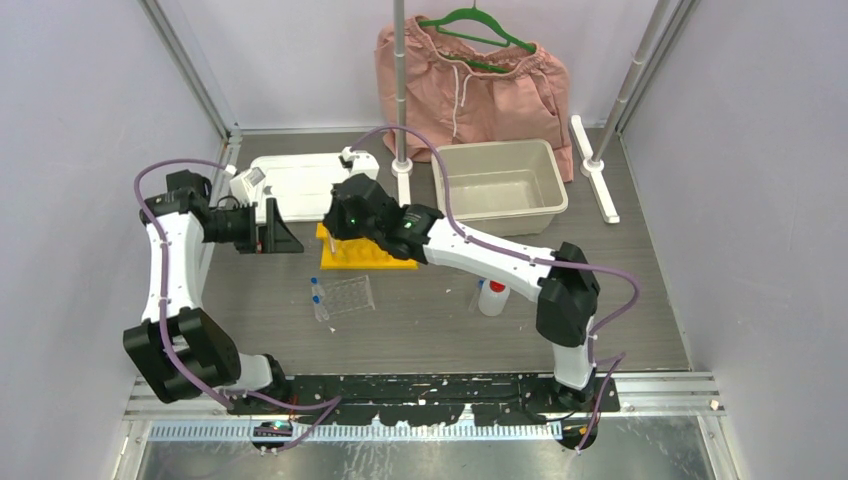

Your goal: Organize the chemistry lab equipment

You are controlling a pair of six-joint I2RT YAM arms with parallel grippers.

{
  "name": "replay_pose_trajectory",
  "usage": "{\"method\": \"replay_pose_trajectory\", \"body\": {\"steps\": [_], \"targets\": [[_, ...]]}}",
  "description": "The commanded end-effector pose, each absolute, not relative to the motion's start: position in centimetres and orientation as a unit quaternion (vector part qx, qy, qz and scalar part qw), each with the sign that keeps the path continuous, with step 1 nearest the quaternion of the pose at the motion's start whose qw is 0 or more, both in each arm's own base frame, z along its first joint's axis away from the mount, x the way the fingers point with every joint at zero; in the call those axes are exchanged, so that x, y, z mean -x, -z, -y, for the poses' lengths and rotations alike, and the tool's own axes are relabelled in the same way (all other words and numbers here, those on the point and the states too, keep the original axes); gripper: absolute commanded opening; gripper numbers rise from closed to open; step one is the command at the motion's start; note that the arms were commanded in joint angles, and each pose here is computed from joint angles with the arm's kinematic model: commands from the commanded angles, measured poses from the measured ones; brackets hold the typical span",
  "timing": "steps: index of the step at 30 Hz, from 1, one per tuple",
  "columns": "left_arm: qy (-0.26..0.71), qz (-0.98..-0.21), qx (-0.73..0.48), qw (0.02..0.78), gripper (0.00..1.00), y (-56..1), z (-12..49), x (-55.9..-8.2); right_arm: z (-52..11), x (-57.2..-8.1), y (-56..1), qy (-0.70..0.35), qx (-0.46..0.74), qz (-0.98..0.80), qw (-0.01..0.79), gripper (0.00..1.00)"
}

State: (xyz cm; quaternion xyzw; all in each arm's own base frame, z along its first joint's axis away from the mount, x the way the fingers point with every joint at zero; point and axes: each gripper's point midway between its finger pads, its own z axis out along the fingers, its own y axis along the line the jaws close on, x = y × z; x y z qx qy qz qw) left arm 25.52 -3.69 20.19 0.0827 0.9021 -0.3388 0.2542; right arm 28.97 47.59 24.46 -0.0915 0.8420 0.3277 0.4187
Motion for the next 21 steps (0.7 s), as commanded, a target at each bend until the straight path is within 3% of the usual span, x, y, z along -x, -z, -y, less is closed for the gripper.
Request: {"method": "replay_pose_trajectory", "body": {"steps": [1, 12, 21], "targets": [[0.383, -0.863, -0.126, 0.305, 0.92, -22.9, 6.3, -24.8, -50.6, -29.5, -28.0, -0.395, 0.066, -0.809, 0.431, 0.01], [0.414, -0.845, -0.158, 0.300, 0.77, -23.2, 7.8, -23.9, -52.6, -29.1, -30.8, -0.476, 0.028, -0.772, 0.422, 0.01], [0.437, -0.836, -0.153, 0.295, 0.52, -23.5, 8.4, -24.4, -54.3, -28.3, -30.7, -0.507, 0.017, -0.758, 0.411, 0.01]]}}
